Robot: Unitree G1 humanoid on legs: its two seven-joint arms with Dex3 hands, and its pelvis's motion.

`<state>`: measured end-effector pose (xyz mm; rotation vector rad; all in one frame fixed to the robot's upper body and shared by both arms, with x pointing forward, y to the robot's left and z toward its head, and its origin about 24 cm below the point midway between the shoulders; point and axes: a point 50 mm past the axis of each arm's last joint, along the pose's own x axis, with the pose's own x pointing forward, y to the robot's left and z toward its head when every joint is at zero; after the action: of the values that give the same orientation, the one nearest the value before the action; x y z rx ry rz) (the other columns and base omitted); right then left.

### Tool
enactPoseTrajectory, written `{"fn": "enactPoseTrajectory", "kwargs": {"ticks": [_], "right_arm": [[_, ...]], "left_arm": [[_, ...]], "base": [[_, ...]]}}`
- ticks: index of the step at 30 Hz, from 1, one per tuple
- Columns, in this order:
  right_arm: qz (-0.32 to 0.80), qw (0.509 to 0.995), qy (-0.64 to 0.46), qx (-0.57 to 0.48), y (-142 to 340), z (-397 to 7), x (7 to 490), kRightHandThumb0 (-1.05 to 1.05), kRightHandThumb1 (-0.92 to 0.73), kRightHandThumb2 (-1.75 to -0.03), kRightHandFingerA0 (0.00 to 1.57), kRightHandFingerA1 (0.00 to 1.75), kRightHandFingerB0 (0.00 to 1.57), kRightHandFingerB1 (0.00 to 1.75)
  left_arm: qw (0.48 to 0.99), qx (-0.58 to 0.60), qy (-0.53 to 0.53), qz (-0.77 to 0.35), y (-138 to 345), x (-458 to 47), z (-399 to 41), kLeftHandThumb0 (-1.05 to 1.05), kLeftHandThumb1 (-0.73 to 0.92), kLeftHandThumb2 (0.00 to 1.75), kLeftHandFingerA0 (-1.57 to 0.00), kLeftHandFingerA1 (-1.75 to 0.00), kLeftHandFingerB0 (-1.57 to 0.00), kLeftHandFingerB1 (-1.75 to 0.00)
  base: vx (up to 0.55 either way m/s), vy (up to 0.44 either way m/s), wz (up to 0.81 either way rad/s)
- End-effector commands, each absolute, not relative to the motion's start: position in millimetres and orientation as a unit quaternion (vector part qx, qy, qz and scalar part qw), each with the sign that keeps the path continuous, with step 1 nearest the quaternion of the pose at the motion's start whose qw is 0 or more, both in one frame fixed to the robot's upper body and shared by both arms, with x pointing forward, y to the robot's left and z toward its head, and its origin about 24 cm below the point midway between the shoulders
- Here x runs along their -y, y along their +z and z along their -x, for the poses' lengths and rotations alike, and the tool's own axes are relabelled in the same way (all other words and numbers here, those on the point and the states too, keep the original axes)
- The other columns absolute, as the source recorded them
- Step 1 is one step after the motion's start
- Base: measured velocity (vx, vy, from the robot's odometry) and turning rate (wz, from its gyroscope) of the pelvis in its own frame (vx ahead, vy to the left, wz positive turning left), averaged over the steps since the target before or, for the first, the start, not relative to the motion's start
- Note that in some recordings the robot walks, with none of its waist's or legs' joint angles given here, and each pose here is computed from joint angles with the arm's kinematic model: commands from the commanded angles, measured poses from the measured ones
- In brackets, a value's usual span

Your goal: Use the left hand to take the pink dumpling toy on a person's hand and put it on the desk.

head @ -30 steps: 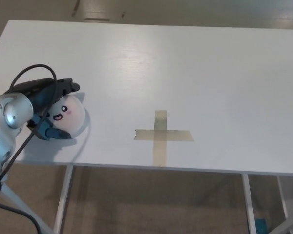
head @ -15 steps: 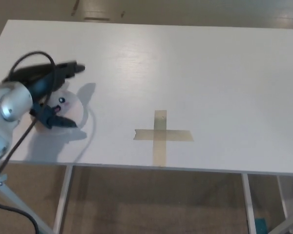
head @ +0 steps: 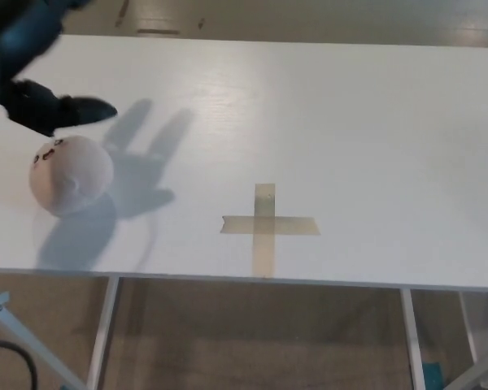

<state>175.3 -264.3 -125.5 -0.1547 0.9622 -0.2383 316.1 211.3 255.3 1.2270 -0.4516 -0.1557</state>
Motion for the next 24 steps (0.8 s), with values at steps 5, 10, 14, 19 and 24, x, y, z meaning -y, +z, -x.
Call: {"fn": "enactPoseTrajectory", "kwargs": {"ticks": [5,10,14,19,24], "right_arm": [[0.074,0.869,-0.107,-0.478,-131,-162,266,-0.31,-0.67,-0.6,0.49,0.41,0.44,0.39],[0.074,0.867,-0.108,-0.481,-132,-160,266,-0.3,-0.67,-0.6,0.49,0.41,0.44,0.39],[0.075,0.865,-0.106,-0.485,-133,-159,265,-0.3,-0.67,-0.6,0.5,0.41,0.46,0.4],[0.083,0.863,-0.105,-0.488,-133,-158,266,-0.3,-0.67,-0.6,0.51,0.41,0.47,0.4],[0.092,0.861,-0.103,-0.49,-132,-158,268,-0.3,-0.67,-0.6,0.5,0.41,0.46,0.4]], "left_arm": [[0.749,0.377,-0.096,-0.537,277,-207,-195,-0.64,0.35,0.83,0.0,-0.15,-0.01,-0.27],[0.761,0.399,-0.146,-0.491,259,-206,-152,-0.31,0.18,0.82,-0.06,-0.5,-0.06,-0.48],[0.805,0.365,-0.2,-0.423,243,-210,-123,-0.56,0.39,0.76,-0.41,-0.49,-0.32,-0.43],[0.864,0.284,-0.259,-0.326,219,-221,-99,-0.47,0.49,0.58,-0.77,-0.49,-0.65,-0.44],[0.91,0.191,-0.321,-0.181,181,-236,-73,-0.43,0.48,0.56,-0.77,-0.5,-0.68,-0.45]], "base": [[0.0,0.0,0.0],[0.0,0.0,0.0],[0.0,0.0,0.0],[0.0,0.0,0.0],[0.0,0.0,0.0]]}}
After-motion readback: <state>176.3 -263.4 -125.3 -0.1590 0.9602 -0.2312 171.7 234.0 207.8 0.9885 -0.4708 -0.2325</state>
